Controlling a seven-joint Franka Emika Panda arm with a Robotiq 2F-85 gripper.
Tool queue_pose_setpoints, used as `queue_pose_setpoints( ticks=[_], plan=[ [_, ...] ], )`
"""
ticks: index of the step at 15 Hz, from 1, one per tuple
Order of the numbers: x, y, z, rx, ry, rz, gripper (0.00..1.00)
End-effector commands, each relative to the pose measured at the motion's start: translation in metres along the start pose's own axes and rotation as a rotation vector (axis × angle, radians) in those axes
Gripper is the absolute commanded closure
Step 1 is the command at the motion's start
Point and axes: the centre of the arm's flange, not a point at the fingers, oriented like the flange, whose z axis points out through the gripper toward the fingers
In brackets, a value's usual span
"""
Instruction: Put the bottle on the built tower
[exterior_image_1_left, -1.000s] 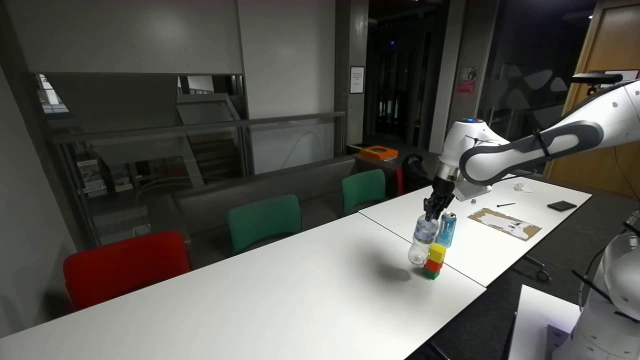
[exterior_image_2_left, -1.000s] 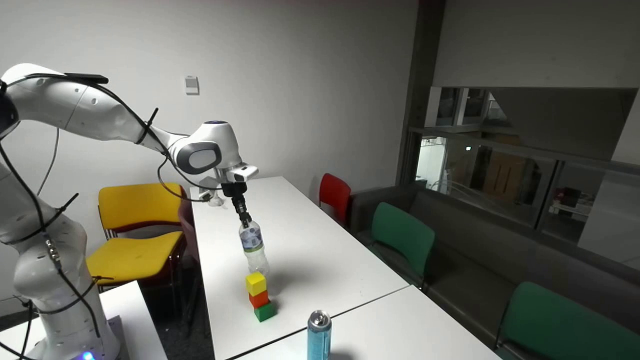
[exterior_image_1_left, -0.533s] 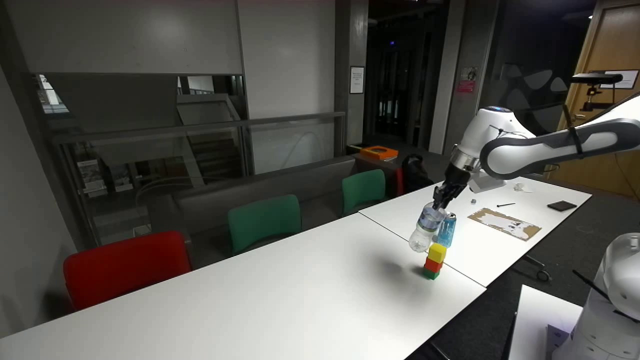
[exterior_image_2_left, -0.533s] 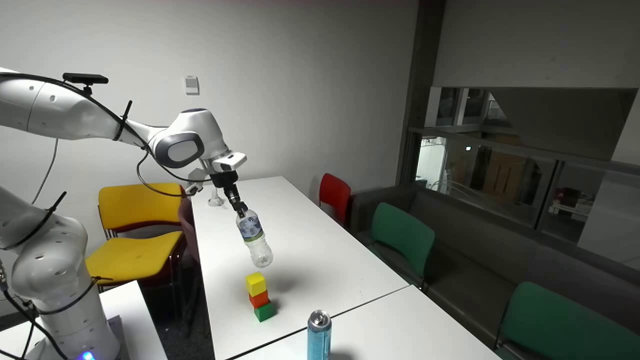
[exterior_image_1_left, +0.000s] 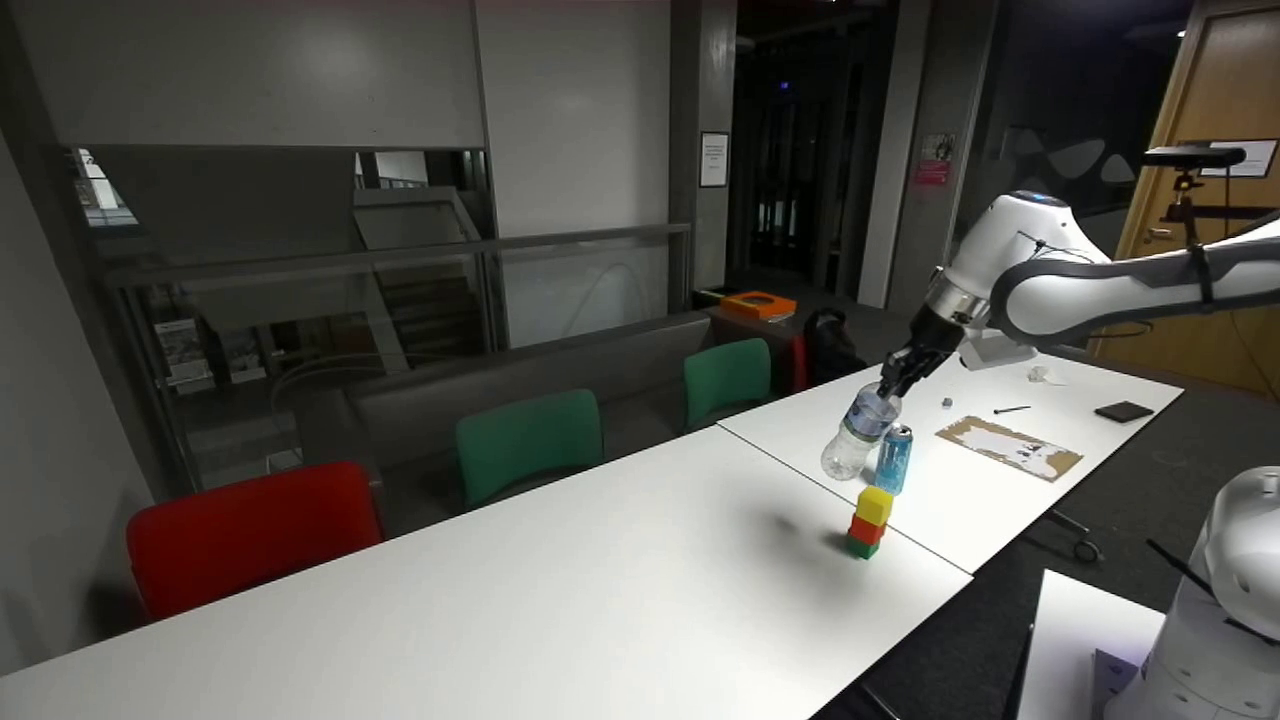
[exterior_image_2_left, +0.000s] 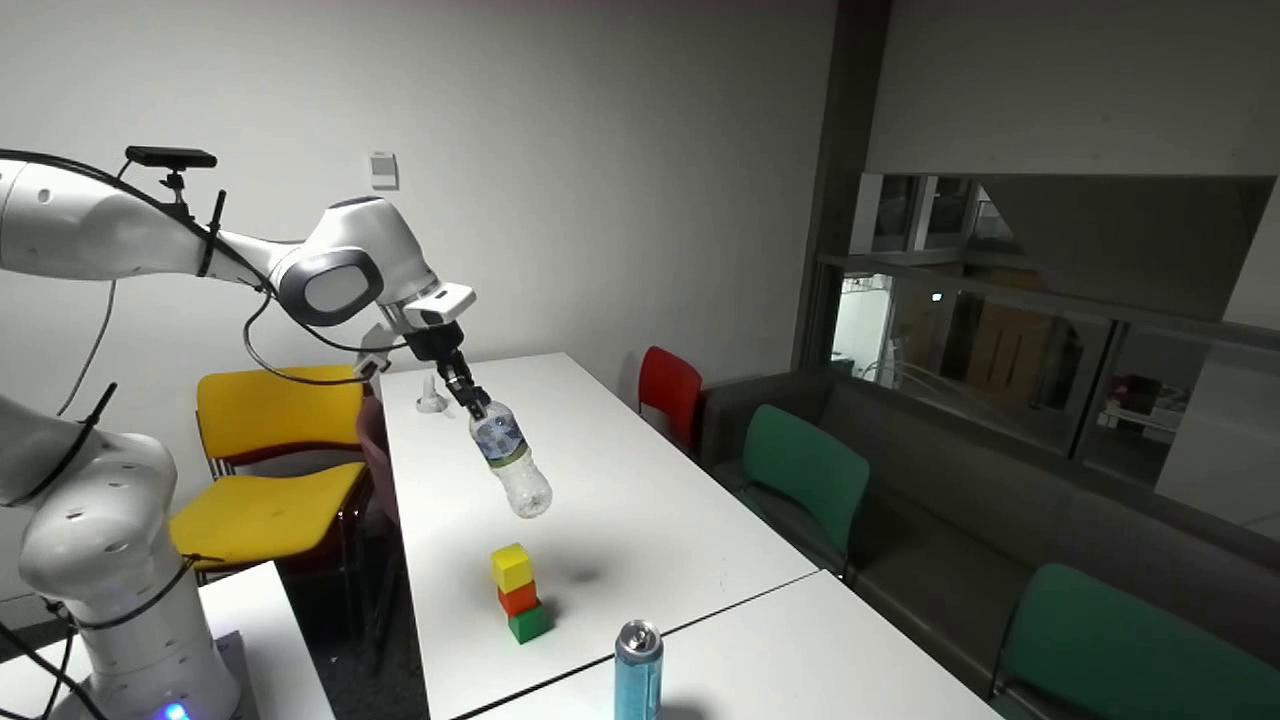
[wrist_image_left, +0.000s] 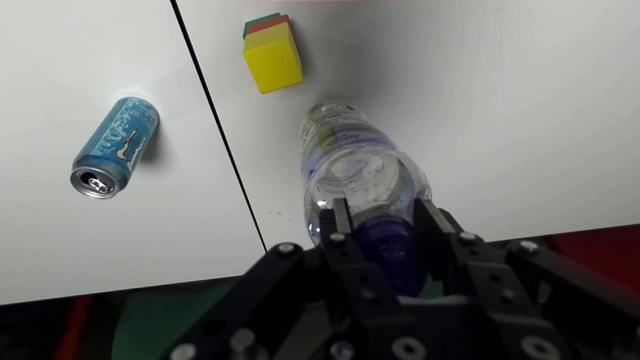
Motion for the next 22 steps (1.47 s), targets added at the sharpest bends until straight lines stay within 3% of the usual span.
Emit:
queue_pose_setpoints(
  ticks=[1,5,6,14,15,22],
  plan=[
    [-0.027,0.021,-0.027,0.008,0.030,0.036,0.88],
    [-0.031,0.025,-0.031,0.079,-0.111,-0.026,0.88],
    [-0.027,0.019,-0.025,0.032,-0.064,0.006,0.63],
    [-0.031,0.020,-0.025,0.064,-0.096,-0.018,0.63],
    [-0.031,0.020,-0.025,0.064,-0.096,-0.019,0.88],
    [-0.022,0.016,-0.021,0.037,-0.114,0.009,0.88]
  ],
)
